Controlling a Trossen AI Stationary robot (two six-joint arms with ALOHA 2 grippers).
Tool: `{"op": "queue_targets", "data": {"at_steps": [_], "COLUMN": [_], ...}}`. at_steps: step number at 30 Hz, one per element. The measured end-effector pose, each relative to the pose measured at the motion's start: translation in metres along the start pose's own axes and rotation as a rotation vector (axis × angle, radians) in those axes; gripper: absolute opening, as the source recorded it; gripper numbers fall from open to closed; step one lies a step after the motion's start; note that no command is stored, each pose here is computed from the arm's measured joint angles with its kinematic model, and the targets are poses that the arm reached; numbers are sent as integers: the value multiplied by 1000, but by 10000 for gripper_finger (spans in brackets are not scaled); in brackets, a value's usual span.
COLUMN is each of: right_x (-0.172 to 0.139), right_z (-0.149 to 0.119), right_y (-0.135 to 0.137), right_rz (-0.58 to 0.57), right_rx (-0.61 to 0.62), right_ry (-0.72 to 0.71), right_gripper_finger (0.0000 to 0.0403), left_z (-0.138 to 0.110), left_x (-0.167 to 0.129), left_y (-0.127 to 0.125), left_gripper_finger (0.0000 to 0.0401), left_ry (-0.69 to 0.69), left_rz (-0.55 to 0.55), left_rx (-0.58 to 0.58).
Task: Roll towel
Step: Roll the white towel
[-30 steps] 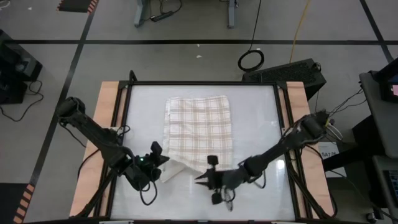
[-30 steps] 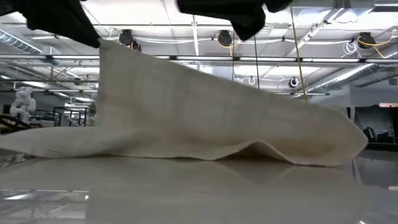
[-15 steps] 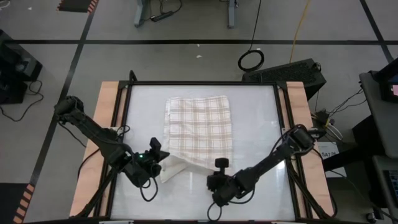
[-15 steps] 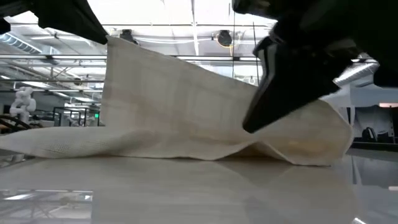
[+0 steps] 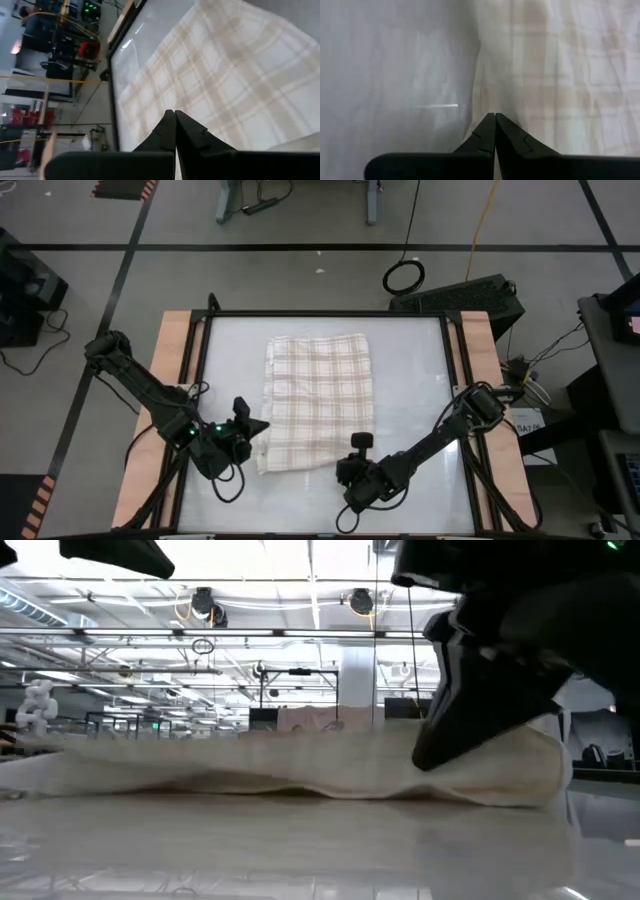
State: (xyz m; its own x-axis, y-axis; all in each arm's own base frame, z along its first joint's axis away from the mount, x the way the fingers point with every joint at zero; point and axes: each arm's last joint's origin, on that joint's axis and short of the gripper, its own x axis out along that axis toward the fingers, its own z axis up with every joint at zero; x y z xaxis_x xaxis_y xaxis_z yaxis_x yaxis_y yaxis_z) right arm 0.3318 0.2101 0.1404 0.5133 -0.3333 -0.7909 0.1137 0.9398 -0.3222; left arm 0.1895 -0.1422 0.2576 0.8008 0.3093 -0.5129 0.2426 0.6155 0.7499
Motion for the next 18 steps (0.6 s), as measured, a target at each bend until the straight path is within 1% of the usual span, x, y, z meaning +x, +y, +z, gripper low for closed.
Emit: {"op": "queue_targets", "data": {"at_steps": [2, 5, 7, 9, 11, 13, 16, 18], "right_x": [0, -3, -3, -2, -1, 1, 2, 2], "right_z": [0, 1, 1, 1, 3, 4, 5, 5], "right_y": [1, 1, 1, 0, -1, -4, -6, -6], "right_rz": [4, 9, 8, 8, 5, 2, -2, -3], "right_rx": [3, 9, 7, 7, 10, 14, 17, 14], "right_ry": [-7, -18, -15, -14, -12, -9, -7, -6], "right_gripper_finger": [0, 0, 0, 0, 0, 0, 0, 0], "left_z": [1, 2, 2, 1, 1, 4, 9, 10], "left_x": [0, 1, 5, 8, 13, 16, 20, 22], "left_y": [-1, -5, -12, -26, -42, -60, -84, -97], "left_gripper_finger": [1, 6, 22, 49, 80, 113, 154, 170], "left_ry": [-13, -20, -19, -11, -13, -35, -49, -46], "left_rz": [-32, -118, -187, -247, -286, -310, -330, -312], "left_rx": [-67, -229, -318, -370, -389, -373, -326, -275]}}
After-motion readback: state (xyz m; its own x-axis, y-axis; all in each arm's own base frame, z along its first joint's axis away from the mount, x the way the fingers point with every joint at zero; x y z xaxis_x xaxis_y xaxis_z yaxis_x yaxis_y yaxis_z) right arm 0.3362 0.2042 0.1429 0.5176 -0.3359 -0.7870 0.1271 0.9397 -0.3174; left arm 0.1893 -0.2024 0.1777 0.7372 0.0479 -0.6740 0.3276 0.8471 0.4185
